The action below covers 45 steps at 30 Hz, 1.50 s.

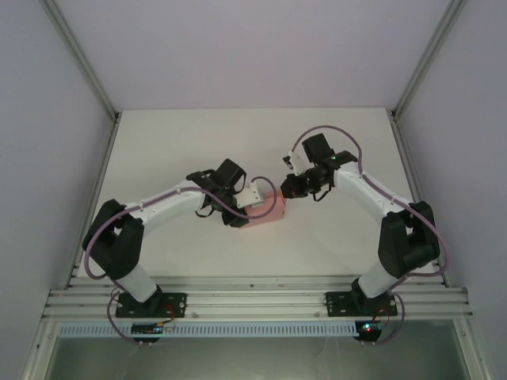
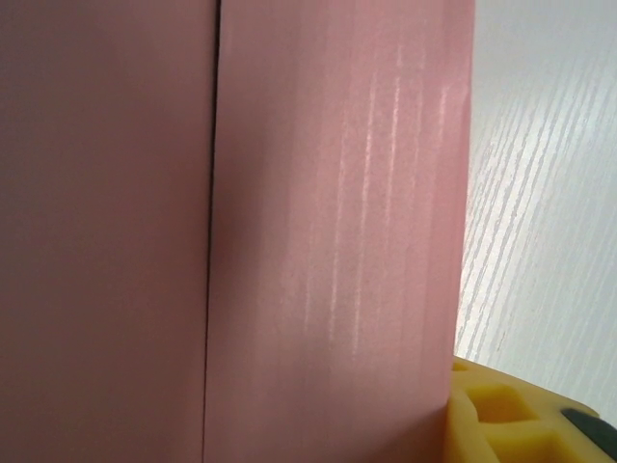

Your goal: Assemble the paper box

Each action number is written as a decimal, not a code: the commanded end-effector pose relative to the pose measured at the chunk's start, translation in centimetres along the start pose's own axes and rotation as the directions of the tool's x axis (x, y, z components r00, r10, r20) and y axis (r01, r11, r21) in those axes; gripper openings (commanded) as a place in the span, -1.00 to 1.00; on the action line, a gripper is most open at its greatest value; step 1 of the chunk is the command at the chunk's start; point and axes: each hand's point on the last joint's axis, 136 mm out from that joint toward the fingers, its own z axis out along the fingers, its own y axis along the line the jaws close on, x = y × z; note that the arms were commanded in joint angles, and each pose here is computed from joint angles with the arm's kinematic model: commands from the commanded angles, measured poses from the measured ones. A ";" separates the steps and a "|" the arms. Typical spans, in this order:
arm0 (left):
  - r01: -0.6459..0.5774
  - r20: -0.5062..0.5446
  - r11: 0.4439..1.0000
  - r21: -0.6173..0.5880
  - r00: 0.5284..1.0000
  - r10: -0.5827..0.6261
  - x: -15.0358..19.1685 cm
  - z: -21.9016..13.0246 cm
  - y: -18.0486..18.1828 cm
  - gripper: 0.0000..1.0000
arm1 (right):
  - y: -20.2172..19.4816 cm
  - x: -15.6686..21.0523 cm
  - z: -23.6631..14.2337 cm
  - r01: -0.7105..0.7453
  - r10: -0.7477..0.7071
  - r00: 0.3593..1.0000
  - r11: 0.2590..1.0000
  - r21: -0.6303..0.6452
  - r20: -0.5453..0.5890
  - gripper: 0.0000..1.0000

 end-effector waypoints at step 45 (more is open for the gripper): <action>0.418 0.221 0.894 -0.164 0.899 -0.379 0.7 -8.4 1.3 0.38 | -1.0 3.7 2.0 0.136 -0.179 0.978 0.933 0.334 0.103 -1.00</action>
